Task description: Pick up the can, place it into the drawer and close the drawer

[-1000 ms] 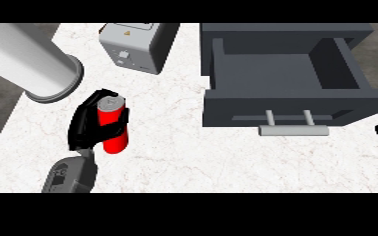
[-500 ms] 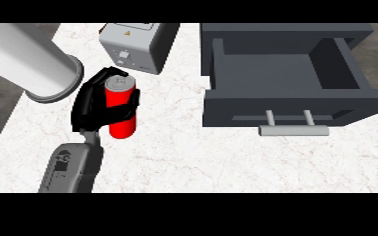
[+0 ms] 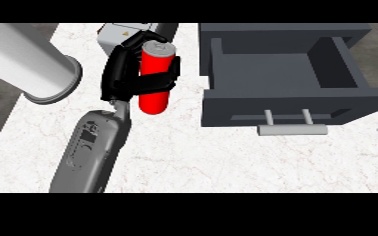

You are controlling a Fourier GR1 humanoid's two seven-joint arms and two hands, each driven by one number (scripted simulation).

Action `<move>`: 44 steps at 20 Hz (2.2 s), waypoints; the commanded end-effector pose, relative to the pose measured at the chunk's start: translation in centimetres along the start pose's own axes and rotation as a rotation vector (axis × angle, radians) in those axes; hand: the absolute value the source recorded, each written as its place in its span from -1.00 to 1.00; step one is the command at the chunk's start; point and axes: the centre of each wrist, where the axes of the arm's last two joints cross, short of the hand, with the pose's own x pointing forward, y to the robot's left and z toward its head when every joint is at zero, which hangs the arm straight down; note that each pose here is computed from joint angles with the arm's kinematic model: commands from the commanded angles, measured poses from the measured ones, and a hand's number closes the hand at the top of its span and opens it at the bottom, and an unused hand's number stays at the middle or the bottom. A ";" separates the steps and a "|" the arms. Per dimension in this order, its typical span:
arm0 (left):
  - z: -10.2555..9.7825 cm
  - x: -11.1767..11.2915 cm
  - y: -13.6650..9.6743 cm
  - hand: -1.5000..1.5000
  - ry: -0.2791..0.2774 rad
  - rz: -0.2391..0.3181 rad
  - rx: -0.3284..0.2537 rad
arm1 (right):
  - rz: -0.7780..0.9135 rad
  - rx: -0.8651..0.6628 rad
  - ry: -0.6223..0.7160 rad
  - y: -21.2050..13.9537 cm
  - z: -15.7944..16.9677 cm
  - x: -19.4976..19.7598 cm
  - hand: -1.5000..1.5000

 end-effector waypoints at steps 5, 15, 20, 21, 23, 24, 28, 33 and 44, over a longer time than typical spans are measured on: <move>-3.6 5.5 -5.9 1.00 -0.054 -0.053 -0.050 | -0.010 -0.017 -0.013 -0.7 -0.9 0.6 -1.00; -7.5 11.7 -11.3 1.00 -0.054 -0.054 -0.047 | -0.003 0.021 0.010 -0.3 -0.4 0.8 -1.00; -9.5 11.9 -12.3 1.00 -0.037 -0.058 -0.047 | -0.002 -0.004 -0.005 0.6 -0.8 -0.9 -1.00; -9.4 10.4 -12.8 1.00 -0.020 -0.098 -0.032 | 0.001 0.002 0.004 -0.2 -1.5 -0.1 -1.00; -9.4 10.9 -13.7 1.00 -0.011 -0.111 -0.041 | -0.004 -0.005 -0.002 -0.8 -1.9 0.2 -1.00; -10.7 12.4 -13.4 1.00 -0.018 -0.096 -0.045 | -0.001 0.025 0.000 -0.5 -1.3 -0.4 -1.00; -10.5 12.2 -15.0 1.00 -0.030 -0.142 -0.040 | 0.001 0.014 0.007 0.2 -1.9 0.5 -1.00; -11.5 11.3 -14.4 1.00 -0.028 -0.142 -0.052 | -0.004 0.006 -0.001 0.7 -3.1 0.8 -1.00; -11.5 9.7 -15.2 1.00 0.016 -0.204 -0.027 | 0.008 0.044 -0.017 0.7 -3.3 0.9 -1.00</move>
